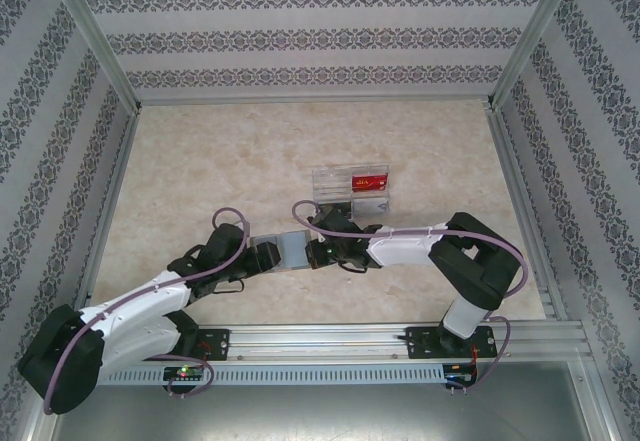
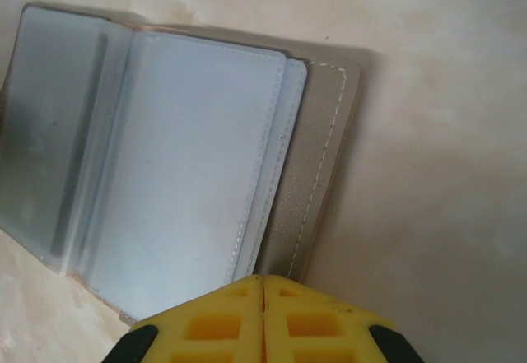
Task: Take the credit cards out of the card holder
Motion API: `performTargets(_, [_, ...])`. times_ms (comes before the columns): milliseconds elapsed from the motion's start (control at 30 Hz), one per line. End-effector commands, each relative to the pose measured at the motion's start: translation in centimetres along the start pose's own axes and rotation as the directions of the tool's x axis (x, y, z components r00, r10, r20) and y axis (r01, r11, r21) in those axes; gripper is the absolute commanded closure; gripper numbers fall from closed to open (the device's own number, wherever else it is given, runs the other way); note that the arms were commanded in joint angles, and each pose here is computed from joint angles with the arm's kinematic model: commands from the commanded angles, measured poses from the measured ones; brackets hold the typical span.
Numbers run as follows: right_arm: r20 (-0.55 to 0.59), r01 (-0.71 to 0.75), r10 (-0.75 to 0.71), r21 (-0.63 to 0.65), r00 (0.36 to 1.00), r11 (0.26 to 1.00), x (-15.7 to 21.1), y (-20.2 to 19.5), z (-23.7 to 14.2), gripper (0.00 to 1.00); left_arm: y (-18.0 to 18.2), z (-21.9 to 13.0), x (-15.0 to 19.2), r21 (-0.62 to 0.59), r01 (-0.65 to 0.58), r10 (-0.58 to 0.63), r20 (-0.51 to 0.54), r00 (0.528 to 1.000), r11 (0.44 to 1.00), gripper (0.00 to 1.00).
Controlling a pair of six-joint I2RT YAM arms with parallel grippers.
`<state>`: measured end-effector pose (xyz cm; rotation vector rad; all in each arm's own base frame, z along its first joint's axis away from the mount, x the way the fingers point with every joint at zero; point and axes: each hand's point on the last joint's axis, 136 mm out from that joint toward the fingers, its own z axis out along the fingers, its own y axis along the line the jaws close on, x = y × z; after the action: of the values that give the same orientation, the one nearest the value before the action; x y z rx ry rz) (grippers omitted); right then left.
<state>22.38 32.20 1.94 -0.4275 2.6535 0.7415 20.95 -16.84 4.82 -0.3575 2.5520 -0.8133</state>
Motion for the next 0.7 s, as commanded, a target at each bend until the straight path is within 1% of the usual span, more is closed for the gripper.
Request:
performTargets(0, [0.003, -0.005, 0.005, -0.027, 1.000, 1.000, -0.3, 1.1, 0.2, 0.90, -1.3, -0.1, -0.8, 0.021, -0.039, 0.039, 0.018, 0.999, 0.999, 0.23])
performTargets(333, [0.001, -0.004, 0.004, -0.027, 1.000, 1.000, -0.2, 1.2, 0.2, 0.90, -0.1, -0.1, -0.7, -0.057, -0.044, 0.044, 0.007, 0.999, 0.997, 0.22])
performTargets(533, [-0.003, -0.005, 0.005, -0.023, 1.000, 1.000, -0.1, 1.1, 0.2, 0.90, 0.1, -1.0, -1.2, -0.075, -0.052, 0.055, 0.041, 0.998, 0.996, 0.22])
performTargets(667, [-0.007, -0.005, 0.005, -0.025, 1.000, 1.000, -0.1, 1.1, 0.2, 0.90, 0.2, -0.7, -0.9, -0.080, -0.056, 0.058, 0.021, 0.998, 0.995, 0.22])
